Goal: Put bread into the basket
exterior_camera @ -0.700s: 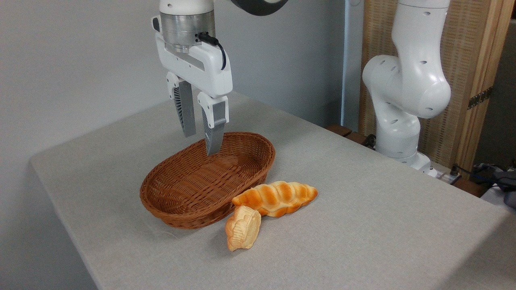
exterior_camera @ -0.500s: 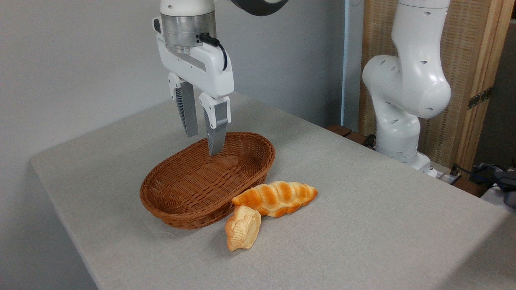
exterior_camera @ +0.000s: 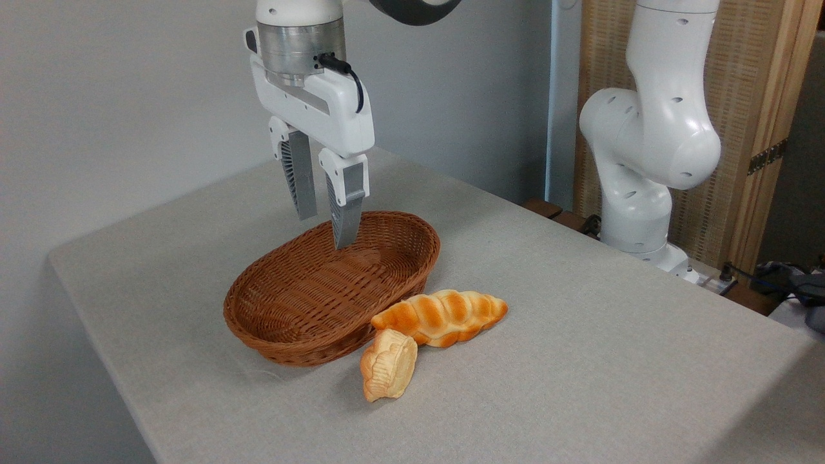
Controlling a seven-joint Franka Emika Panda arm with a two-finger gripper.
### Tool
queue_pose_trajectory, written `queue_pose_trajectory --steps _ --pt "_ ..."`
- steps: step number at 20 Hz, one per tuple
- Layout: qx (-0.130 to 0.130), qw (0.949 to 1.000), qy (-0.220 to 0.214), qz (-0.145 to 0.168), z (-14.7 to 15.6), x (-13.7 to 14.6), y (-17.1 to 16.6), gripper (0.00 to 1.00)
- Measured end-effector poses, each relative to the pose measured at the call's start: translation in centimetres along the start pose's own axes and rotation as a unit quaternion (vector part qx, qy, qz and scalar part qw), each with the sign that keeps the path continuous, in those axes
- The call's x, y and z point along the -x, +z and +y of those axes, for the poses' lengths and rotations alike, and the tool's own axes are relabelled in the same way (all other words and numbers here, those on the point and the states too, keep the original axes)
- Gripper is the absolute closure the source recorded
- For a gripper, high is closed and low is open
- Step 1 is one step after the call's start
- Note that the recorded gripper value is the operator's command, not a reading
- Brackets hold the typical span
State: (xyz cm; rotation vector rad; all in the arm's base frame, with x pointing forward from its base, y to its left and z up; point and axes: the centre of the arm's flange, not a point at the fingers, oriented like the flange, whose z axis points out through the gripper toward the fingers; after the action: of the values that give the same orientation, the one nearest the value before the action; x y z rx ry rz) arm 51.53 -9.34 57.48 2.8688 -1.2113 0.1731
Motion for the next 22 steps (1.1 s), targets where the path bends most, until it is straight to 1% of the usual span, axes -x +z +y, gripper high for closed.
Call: queue_pose_trajectory --steps 9,12,20,22 --pt "0.001 1.0000 -0.001 -0.002 -0.1 0.1 0.0 0.00" --pt "0.009 0.9999 -0.002 -0.012 0.1 0.4 0.2 0.00" --pt "0.013 0.9998 -0.005 -0.017 -0.1 0.8 0.1 0.00" --pt "0.014 0.9997 -0.010 -0.019 -0.6 1.2 0.1 0.00"
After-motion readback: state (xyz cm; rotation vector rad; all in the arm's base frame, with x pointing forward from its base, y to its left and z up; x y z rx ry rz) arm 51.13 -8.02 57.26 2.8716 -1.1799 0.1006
